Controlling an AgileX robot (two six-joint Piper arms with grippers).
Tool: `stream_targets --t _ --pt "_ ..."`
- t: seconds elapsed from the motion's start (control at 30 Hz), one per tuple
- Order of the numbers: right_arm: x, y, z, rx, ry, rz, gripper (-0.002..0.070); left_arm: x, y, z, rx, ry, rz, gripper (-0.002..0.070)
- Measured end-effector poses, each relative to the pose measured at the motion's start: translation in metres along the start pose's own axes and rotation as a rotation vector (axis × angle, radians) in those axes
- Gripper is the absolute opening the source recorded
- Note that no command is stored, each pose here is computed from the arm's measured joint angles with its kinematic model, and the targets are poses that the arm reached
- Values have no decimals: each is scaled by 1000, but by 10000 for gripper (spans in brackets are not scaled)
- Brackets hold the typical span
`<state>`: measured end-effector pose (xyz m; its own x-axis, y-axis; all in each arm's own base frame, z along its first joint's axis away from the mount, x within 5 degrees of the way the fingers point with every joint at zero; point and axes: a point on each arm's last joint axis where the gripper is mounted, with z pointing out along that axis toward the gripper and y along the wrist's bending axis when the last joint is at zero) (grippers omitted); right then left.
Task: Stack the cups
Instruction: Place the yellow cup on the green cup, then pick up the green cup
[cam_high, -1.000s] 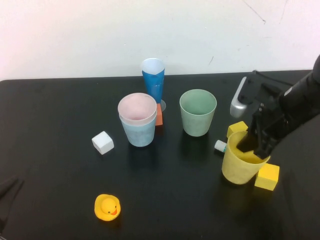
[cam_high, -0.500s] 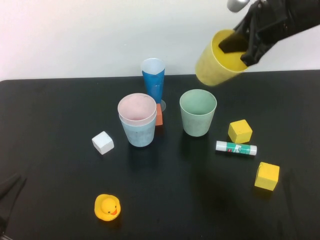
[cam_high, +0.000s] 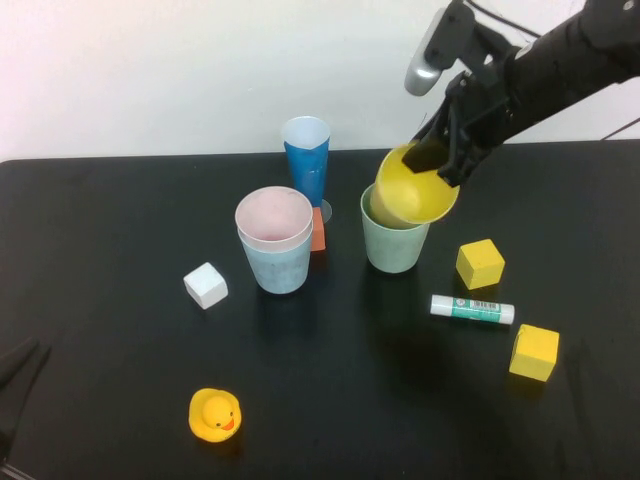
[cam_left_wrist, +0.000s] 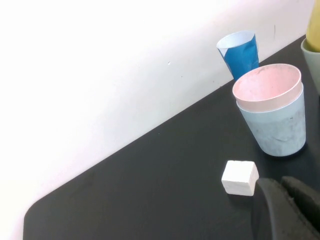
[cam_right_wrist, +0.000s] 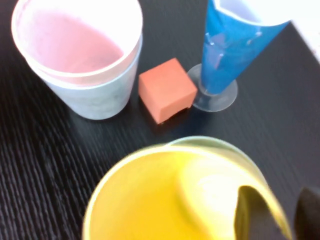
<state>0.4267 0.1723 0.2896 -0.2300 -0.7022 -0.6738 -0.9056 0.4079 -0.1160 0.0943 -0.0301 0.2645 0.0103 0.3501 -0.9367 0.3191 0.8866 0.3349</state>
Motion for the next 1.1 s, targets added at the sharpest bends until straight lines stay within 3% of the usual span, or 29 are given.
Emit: stream_targets --t 0.1,0.2,0.73,0.87,1.0,1.1 --pt "1 1 5 -10 6 6 262 0 0 0 0 0 0 -1" --pt "0 1 5 -7 4 20 301 0 0 0 0 0 0 -1" --pt "24 -11 49 7 40 146 351 -1 0 0 -1 -6 0 -1" --pt "29 -11 59 -14 40 172 276 -1 0 0 -1 -6 0 -1" --pt "29 -11 61 -19 34 182 78 -1 0 0 -1 -6 -2 -1" --pt "27 -12 59 -18 28 177 39 -1 0 0 -1 -6 -2 -1"
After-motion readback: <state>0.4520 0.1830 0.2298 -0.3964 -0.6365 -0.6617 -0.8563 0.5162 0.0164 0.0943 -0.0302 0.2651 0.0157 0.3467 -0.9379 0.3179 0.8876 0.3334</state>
